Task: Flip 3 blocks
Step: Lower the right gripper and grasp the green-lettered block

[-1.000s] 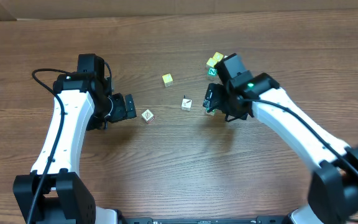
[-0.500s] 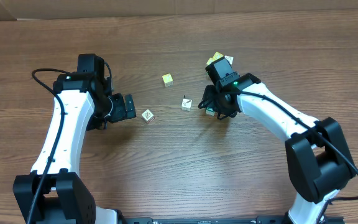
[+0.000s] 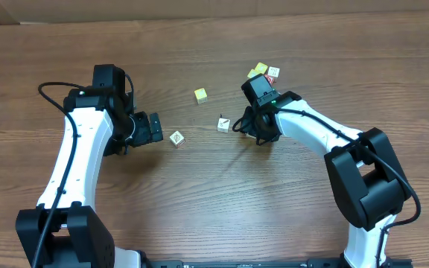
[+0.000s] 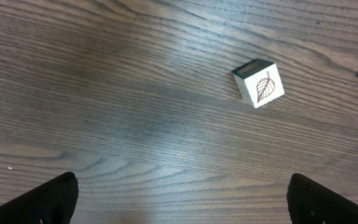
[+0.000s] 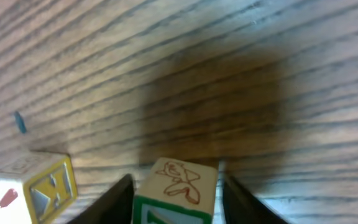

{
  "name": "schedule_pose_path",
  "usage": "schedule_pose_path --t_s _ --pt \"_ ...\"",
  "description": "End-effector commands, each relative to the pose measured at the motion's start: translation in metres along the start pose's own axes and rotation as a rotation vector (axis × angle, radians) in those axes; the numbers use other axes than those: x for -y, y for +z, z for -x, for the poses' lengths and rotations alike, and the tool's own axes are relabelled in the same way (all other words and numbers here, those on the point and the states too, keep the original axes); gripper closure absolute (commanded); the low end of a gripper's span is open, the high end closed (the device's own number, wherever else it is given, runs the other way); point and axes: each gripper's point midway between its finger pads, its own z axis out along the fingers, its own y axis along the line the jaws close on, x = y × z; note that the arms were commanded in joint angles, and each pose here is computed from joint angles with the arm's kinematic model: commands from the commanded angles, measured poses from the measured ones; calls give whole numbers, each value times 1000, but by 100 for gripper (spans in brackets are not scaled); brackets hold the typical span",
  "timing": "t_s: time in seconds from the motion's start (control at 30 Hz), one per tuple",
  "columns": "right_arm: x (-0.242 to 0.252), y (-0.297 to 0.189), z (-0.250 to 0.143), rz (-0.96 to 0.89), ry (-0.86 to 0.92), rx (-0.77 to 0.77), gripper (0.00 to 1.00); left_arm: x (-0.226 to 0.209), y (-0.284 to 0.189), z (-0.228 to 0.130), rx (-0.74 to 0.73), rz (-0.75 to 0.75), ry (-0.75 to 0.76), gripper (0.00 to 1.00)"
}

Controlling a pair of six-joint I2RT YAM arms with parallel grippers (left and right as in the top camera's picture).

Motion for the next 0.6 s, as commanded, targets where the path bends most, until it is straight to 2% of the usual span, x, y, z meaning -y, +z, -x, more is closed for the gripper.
schedule_pose_path --t_s 0.0,0.13,0.3,0.43,0.57 --pt "3 3 -2 -17 -2 1 57 2 -3 6 18 4 11 0" --pt "5 0 -4 -34 -19 -16 56 2 -3 6 18 4 11 0" --pt "-2 -27 2 -68 -99 -43 65 2 -3 6 18 4 11 0" --pt "-2 -43 6 -107 -123 -44 65 2 -3 6 18 4 11 0" --pt "-2 -44 -12 -106 -143 -114 65 2 -3 6 18 4 11 0"
